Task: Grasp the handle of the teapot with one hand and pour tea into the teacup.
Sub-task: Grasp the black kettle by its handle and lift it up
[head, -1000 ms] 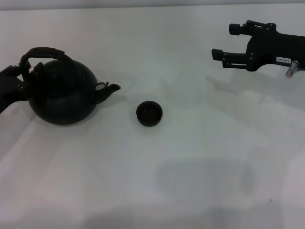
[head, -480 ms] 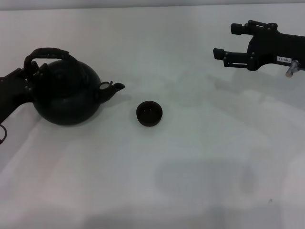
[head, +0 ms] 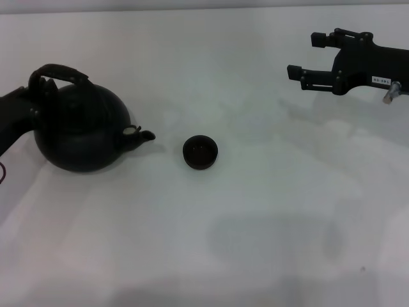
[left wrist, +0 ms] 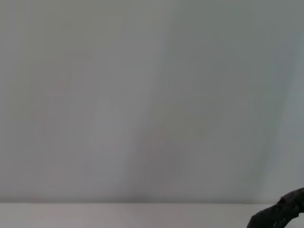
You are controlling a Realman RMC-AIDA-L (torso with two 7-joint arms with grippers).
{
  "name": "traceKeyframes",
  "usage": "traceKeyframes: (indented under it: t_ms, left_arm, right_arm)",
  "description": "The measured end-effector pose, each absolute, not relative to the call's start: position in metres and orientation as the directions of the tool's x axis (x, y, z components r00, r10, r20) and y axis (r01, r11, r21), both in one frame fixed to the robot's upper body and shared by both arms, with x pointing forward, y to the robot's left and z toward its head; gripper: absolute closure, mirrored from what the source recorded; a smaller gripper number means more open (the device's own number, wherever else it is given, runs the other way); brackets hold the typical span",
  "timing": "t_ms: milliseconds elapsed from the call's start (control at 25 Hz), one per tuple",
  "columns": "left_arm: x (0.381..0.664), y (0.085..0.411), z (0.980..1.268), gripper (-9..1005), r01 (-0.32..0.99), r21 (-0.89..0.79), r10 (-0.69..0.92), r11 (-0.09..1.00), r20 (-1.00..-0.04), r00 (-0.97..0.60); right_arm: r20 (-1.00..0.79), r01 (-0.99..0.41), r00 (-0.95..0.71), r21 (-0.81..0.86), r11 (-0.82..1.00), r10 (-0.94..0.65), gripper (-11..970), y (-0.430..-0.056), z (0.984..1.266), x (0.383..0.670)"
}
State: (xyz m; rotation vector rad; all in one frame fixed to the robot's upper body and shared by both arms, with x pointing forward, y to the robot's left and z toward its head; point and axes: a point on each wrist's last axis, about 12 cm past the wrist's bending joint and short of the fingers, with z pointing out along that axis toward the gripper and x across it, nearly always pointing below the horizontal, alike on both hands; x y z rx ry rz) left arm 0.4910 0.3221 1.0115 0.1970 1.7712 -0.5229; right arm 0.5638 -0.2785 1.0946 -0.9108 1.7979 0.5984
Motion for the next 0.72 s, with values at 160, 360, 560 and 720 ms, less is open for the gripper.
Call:
traceKeyframes:
  t_ms: [160,360,560,720]
  left_arm:
    - [0.496,0.322,1.017,864,0.41,-0.238,-0.142,0.881,-0.957,-0.252]
    - [0.502,0.323,1.026,863,0.428,-0.239,-0.143,0.872,-0.959,-0.245]
    - [0.511,0.327,1.04,862,0.439,-0.2,-0.084,0.876,-0.959,-0.27]
    - [0.522,0.327,1.052,862,0.451,-0.176,-0.031,0.875,-0.95,-0.31]
  right_arm:
    - [-0.923,-0.802,-0.224,-0.009,0.597,-0.314,108,-0.279,1.094,0.564]
    - [-0.922,-0.797,-0.226,-0.011,0.604,-0.315,108,-0.28,1.093,0.564]
    - [-0.924,-0.794,-0.22,-0.017,0.608,-0.314,108,-0.279,1.093,0.566]
    - [-0.931,-0.792,-0.205,-0.022,0.61,-0.301,108,-0.278,1.093,0.567]
